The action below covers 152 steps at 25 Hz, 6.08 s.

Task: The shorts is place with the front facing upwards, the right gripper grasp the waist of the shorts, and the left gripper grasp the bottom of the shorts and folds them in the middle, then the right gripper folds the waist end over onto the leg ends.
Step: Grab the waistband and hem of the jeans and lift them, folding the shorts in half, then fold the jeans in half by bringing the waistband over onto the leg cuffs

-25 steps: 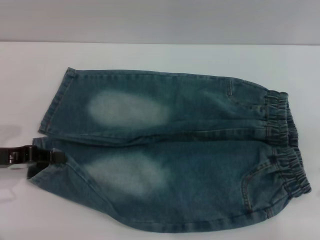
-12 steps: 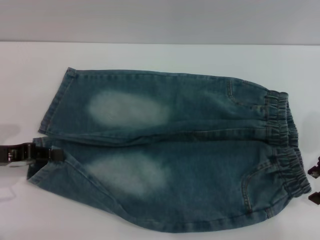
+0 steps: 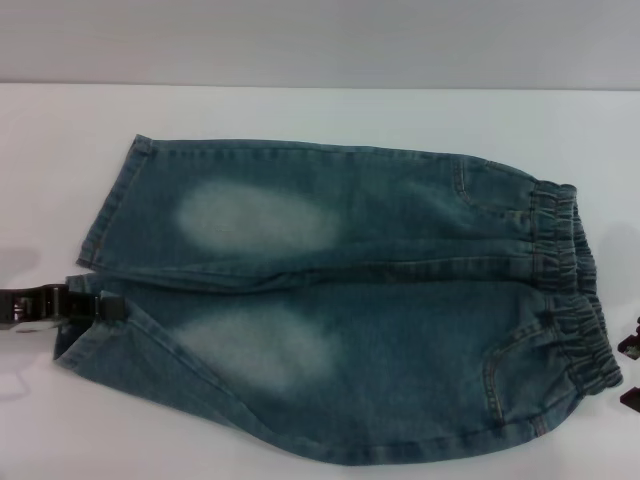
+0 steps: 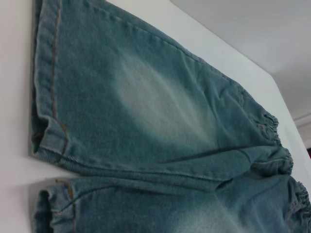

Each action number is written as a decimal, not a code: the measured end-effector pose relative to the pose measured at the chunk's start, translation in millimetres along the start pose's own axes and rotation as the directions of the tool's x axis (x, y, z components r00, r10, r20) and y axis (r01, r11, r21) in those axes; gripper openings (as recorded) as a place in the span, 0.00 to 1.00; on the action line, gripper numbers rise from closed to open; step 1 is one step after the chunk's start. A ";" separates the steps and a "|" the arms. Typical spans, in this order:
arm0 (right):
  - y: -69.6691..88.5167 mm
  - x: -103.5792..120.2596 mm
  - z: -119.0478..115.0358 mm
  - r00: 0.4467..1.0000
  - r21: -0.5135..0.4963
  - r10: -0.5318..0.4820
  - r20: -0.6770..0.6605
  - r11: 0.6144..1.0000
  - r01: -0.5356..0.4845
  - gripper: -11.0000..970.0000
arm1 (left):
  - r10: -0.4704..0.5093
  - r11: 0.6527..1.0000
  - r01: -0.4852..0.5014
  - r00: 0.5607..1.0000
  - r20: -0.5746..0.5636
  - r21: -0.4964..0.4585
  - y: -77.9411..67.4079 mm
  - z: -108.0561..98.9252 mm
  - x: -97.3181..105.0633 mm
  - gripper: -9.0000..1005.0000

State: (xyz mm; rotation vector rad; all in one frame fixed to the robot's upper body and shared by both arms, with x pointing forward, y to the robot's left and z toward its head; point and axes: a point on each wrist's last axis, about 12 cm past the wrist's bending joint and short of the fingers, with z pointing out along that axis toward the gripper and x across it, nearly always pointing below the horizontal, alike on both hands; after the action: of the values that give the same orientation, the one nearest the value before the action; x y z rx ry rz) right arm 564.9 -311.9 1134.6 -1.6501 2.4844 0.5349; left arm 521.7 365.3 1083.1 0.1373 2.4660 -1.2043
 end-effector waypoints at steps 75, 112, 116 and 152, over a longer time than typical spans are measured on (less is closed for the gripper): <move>19.3 56.0 33.6 0.611 0.161 0.041 0.790 0.949 -0.271 0.01 | 0.061 0.996 -0.035 0.929 0.364 -0.078 -2.2 -5.2 -58.2 0.14; -20.4 27.4 100.9 0.411 0.261 0.031 0.911 0.727 -0.635 0.01 | 0.489 0.823 -0.243 0.764 0.422 -0.514 -12.7 58.1 -115.4 0.16; -22.2 23.0 101.4 0.425 0.268 0.031 0.905 0.733 -0.625 0.01 | 0.492 0.821 -0.248 0.764 0.417 -0.514 -13.4 59.7 -115.5 0.16; -27.5 41.0 107.5 0.433 0.271 0.104 0.895 0.642 -0.717 0.70 | 0.561 0.793 -0.293 0.694 0.452 -0.534 -12.3 67.8 -107.7 0.37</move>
State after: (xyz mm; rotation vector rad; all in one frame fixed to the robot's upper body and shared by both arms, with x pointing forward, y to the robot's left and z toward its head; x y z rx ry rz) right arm 562.5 -319.6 1016.6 -0.2549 1.9212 0.3140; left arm 638.0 313.8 1096.2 0.1845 1.9030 -0.3846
